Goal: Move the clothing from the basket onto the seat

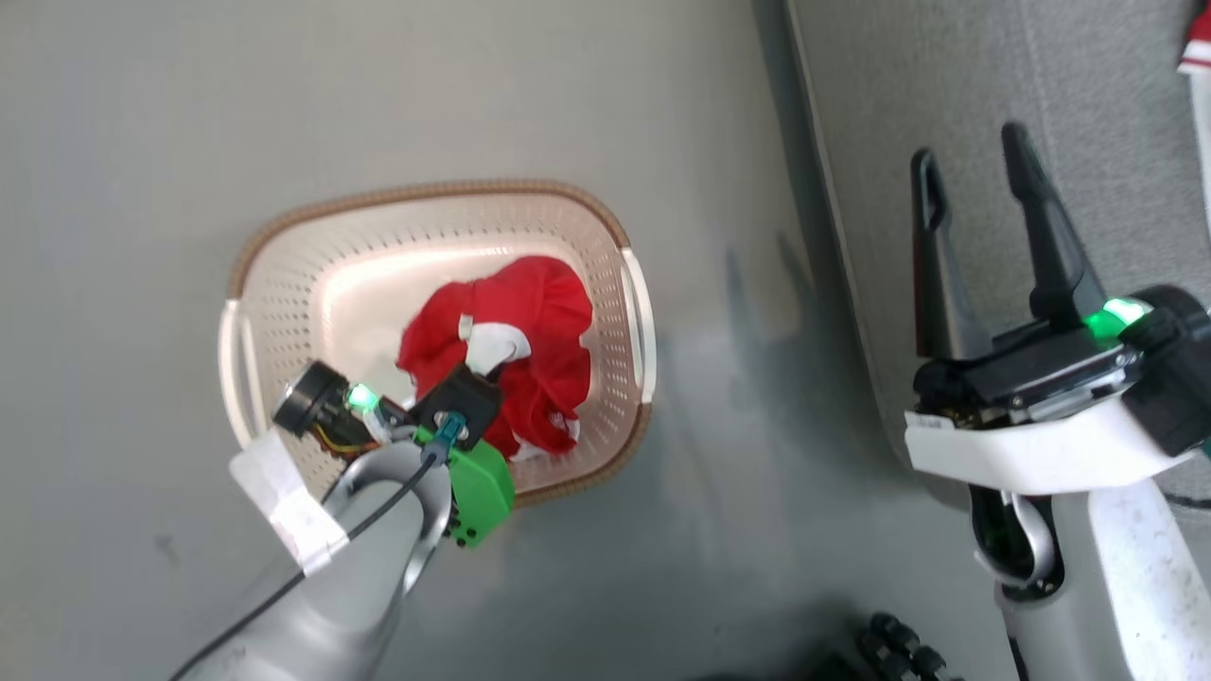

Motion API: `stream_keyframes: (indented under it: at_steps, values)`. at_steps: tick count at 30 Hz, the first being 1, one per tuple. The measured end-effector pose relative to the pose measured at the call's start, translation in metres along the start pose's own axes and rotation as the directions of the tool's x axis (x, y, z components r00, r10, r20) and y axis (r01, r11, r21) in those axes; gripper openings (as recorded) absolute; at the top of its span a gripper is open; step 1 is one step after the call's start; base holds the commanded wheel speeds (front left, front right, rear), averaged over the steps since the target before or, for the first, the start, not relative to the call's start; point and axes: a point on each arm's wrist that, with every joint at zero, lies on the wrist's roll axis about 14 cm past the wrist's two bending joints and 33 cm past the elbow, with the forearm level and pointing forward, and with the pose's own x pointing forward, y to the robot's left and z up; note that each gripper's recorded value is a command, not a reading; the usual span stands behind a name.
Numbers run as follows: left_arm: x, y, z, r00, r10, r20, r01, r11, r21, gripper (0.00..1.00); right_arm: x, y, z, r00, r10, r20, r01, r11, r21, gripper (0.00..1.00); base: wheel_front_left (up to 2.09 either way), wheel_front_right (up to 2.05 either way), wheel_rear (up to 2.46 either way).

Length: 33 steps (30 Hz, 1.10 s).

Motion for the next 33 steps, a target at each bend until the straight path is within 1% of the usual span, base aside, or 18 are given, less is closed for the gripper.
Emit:
stream_keyframes:
  at_steps: [6,11,17,21,27,30,33]
  values:
    - [-0.045,0.000,0.036,0.990,0.102,0.096,-0.096,0.993,-0.069,0.00,-0.030,0.016,0.023,1.000,0.011,0.001,-0.011,1.000,0.026,1.00,0.00,0.00,0.00]
    - [-0.083,0.008,0.072,0.958,0.199,0.205,-0.186,0.979,-0.080,0.00,-0.058,0.033,0.035,0.999,0.034,-0.006,-0.033,0.998,0.051,1.00,0.00,0.00,0.00]
    - [-0.133,0.018,0.117,0.885,0.305,0.351,-0.290,0.952,-0.094,0.00,-0.085,0.055,0.056,0.997,0.077,0.025,-0.078,0.995,0.069,1.00,0.00,0.00,0.00]
    - [-0.161,0.019,0.148,0.828,0.339,0.447,-0.331,0.938,-0.099,0.00,-0.097,0.067,0.074,0.992,0.106,0.067,-0.111,0.991,0.068,1.00,0.00,0.00,0.00]
    - [-0.196,0.018,0.190,0.740,0.356,0.571,-0.370,0.924,-0.097,0.00,-0.112,0.081,0.091,0.984,0.139,0.113,-0.147,0.987,0.061,1.00,0.00,0.00,0.00]
    - [-0.208,0.013,0.208,0.704,0.344,0.622,-0.375,0.923,-0.086,0.00,-0.119,0.087,0.093,0.981,0.154,0.116,-0.161,0.985,0.054,1.00,0.00,0.00,0.00]
    - [-0.215,0.006,0.221,0.682,0.321,0.658,-0.367,0.927,-0.072,0.00,-0.122,0.092,0.094,0.978,0.172,0.120,-0.179,0.983,0.049,1.00,0.00,0.00,0.00]
